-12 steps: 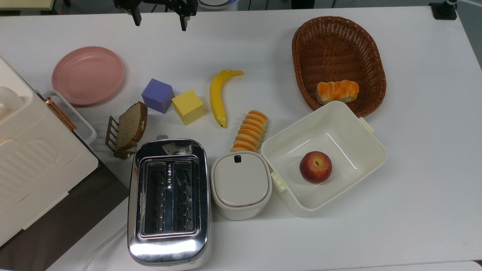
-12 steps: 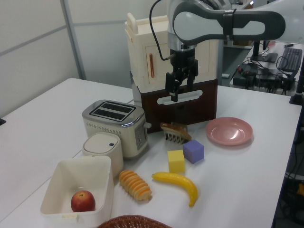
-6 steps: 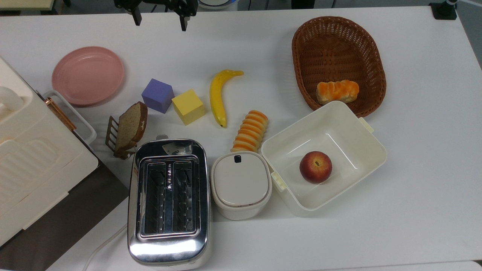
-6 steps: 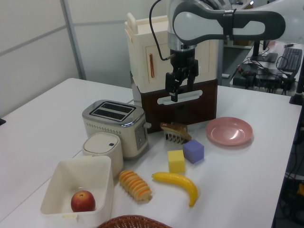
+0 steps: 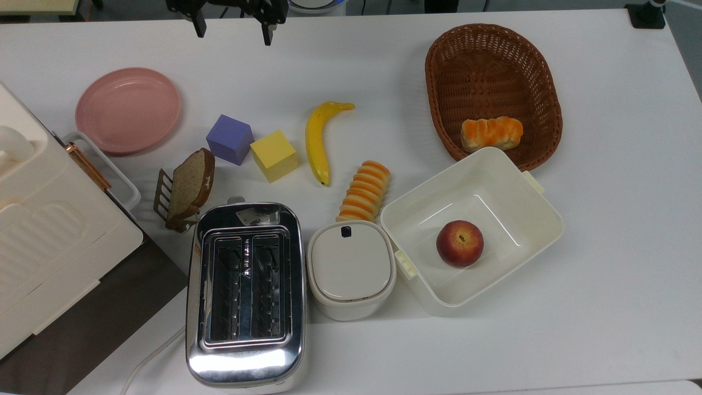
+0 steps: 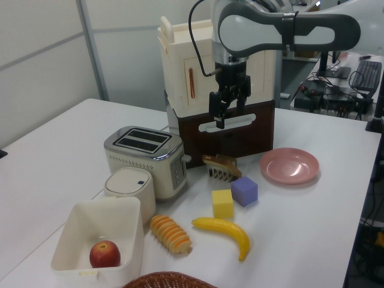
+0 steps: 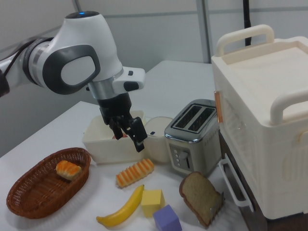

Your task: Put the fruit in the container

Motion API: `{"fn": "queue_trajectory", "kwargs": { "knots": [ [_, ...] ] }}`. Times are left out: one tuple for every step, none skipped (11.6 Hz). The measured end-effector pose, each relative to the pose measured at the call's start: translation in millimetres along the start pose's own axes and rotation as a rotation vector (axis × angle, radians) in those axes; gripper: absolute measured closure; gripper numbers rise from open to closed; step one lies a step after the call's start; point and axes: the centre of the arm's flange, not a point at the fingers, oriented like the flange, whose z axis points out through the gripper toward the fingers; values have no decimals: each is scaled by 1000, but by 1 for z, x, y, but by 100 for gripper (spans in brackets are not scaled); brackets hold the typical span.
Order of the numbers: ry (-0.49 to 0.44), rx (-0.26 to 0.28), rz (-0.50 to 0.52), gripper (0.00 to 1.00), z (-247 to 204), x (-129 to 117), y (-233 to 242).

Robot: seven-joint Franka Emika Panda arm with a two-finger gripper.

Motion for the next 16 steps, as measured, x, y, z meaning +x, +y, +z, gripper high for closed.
{"fn": "queue_trajectory", "kwargs": {
  "knots": [
    [-2, 0, 0, 0, 1, 0, 0],
    [-4, 0, 0, 0, 2, 0, 0],
    [-8, 0, 0, 0, 3, 0, 0],
    [-12, 0, 0, 0, 4, 0, 0],
    [-14, 0, 0, 0, 5, -1, 0],
    [-16, 0, 0, 0, 6, -1, 0],
    [-22, -1, -1, 0, 8, -1, -1],
    [-40, 1, -8, 0, 15, -2, -5],
    [-73, 4, -25, 0, 29, -5, -15],
    [-111, 2, -41, 0, 47, -10, -31],
    [-150, -2, -53, 0, 65, -17, -46],
    [-183, -6, -68, 0, 80, -24, -57],
    [-181, -7, -70, 0, 90, -27, -64],
    [-155, -6, -47, 0, 100, -30, -68],
    [-129, -3, -33, 0, 110, -34, -70],
    [-111, -1, -27, 0, 118, -39, -73]
  ]
}}
